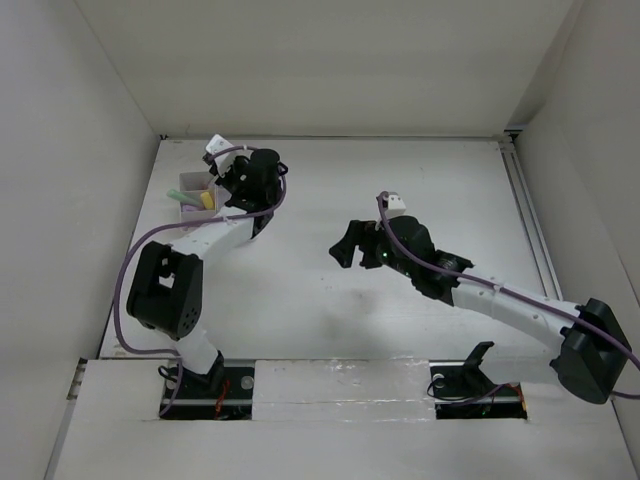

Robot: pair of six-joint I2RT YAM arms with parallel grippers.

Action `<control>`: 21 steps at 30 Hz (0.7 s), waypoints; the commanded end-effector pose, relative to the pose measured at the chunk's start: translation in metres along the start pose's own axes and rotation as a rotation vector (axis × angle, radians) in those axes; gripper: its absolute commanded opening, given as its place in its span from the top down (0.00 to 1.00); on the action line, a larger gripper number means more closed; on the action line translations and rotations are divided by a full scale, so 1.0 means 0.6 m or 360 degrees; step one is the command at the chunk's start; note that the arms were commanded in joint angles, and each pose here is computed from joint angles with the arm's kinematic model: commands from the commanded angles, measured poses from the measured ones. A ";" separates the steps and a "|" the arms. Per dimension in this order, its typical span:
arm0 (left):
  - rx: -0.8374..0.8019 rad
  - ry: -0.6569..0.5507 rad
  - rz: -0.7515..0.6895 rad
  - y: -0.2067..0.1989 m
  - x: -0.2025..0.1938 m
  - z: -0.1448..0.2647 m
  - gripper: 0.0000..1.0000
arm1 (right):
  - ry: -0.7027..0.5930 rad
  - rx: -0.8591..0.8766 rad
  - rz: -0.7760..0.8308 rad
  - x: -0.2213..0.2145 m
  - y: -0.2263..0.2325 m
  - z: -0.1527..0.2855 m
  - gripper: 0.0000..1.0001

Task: Sort the stationery into containers
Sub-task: Place the scissors in the storage box.

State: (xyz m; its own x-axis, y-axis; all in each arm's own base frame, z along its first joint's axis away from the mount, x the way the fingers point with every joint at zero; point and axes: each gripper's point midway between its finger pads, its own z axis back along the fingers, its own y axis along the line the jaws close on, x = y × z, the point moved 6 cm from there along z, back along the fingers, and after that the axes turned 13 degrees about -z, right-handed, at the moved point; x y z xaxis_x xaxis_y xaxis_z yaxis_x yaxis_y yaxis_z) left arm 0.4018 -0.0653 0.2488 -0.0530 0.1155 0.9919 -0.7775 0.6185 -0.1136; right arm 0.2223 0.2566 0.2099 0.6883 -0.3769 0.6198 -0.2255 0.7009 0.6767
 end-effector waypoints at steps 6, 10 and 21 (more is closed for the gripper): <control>0.0106 -0.0031 0.0163 -0.010 0.013 -0.018 1.00 | -0.0035 0.0084 0.0048 0.006 0.011 0.009 0.00; 0.0096 -0.0013 0.0192 -0.015 -0.002 -0.019 1.00 | -0.0014 0.0083 0.0050 0.002 0.010 0.006 0.00; 0.0128 0.0043 0.0166 -0.023 -0.040 -0.030 1.00 | -0.0022 0.0113 0.0063 0.000 0.007 0.022 0.00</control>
State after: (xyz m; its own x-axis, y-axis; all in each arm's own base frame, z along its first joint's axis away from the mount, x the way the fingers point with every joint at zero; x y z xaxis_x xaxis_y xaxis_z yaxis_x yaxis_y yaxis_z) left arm 0.4219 -0.0656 0.2141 -0.0648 0.1706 0.9832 -0.8048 0.5736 -0.1526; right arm 0.2142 0.2507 0.1985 0.7035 -0.3412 0.6234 -0.2412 0.7105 0.6611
